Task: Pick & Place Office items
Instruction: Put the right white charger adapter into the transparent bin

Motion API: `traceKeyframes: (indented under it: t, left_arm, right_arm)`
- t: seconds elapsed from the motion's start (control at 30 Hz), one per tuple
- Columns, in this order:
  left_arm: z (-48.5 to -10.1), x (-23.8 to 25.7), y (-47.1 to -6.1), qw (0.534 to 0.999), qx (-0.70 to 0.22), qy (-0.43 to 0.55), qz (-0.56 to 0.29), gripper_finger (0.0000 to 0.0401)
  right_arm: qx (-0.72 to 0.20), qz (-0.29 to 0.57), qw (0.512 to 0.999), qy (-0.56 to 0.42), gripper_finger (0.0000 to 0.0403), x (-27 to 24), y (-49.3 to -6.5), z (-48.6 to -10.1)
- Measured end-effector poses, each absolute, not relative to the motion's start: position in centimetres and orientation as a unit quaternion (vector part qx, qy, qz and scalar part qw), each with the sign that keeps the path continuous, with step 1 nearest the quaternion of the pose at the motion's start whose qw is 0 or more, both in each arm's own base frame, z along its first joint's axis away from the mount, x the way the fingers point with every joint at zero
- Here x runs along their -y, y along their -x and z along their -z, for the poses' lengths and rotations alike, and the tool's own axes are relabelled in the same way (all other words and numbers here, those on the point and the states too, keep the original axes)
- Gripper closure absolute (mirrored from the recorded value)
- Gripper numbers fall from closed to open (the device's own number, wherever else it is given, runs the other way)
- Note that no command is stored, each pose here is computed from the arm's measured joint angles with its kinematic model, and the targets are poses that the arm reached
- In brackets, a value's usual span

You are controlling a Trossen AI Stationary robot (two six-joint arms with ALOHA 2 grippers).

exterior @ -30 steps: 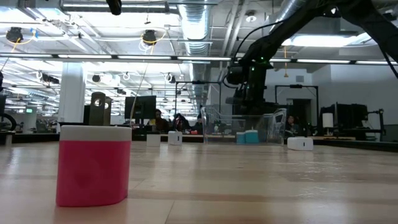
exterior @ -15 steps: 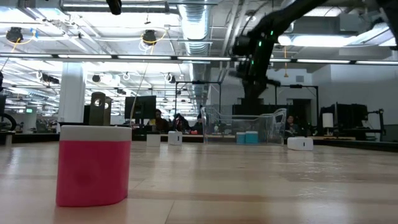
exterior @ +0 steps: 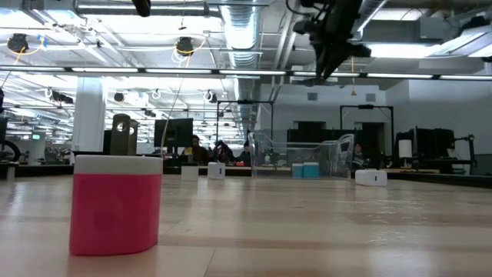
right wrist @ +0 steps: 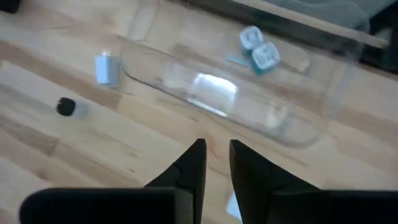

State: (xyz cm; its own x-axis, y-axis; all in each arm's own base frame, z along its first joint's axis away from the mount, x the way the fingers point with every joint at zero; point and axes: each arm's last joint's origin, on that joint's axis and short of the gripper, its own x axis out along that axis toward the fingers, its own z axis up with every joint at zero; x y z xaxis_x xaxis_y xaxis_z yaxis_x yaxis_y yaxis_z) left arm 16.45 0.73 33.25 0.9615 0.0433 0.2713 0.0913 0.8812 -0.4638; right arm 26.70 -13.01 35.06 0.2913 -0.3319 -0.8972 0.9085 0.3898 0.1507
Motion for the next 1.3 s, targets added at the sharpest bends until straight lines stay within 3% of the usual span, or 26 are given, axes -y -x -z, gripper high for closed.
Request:
traceKeyframes:
  t: [0.13, 0.23, 0.37, 0.5, 0.63, 0.87, 1.3]
  left_arm:
    - [-33.4, -0.7, -16.4, 0.959, 0.145, 0.242, 0.023, 0.0219]
    - [-33.5, -0.6, -16.4, 0.959, 0.146, 0.241, 0.03, 0.0219]
    - [-33.5, -0.6, -16.4, 0.959, 0.147, 0.24, 0.036, 0.0219]
    - [-33.5, -0.5, -16.4, 0.959, 0.144, 0.24, 0.044, 0.0219]
    - [-33.5, -0.2, -16.4, 0.958, 0.142, 0.241, 0.054, 0.0219]
    - [-33.5, 0.1, -16.4, 0.956, 0.14, 0.249, 0.062, 0.0219]
    - [-33.5, 0.0, -16.4, 0.95, 0.143, 0.272, 0.05, 0.0219]
  right_arm:
    - [-0.418, 0.46, 0.702, -0.346, 0.033, 10.1, -26.8, -35.1]
    - [-0.423, 0.469, 0.69, -0.352, 0.0302, 8.4, -27.4, -34.7]
    - [-0.439, 0.475, 0.674, -0.357, 0.0234, 6.9, -28.2, -32.9]
    - [-0.468, 0.503, 0.626, -0.369, 0.0156, 6.0, -27.6, -29.2]
    - [-0.471, 0.496, 0.6, -0.415, 0.0111, 4.9, -26.2, -25.3]
    - [-0.413, 0.495, 0.577, -0.502, 0.0113, 4.2, -23.9, -20.2]
    - [-0.426, 0.508, 0.553, -0.505, 0.0116, 6.1, -23.6, -16.4]
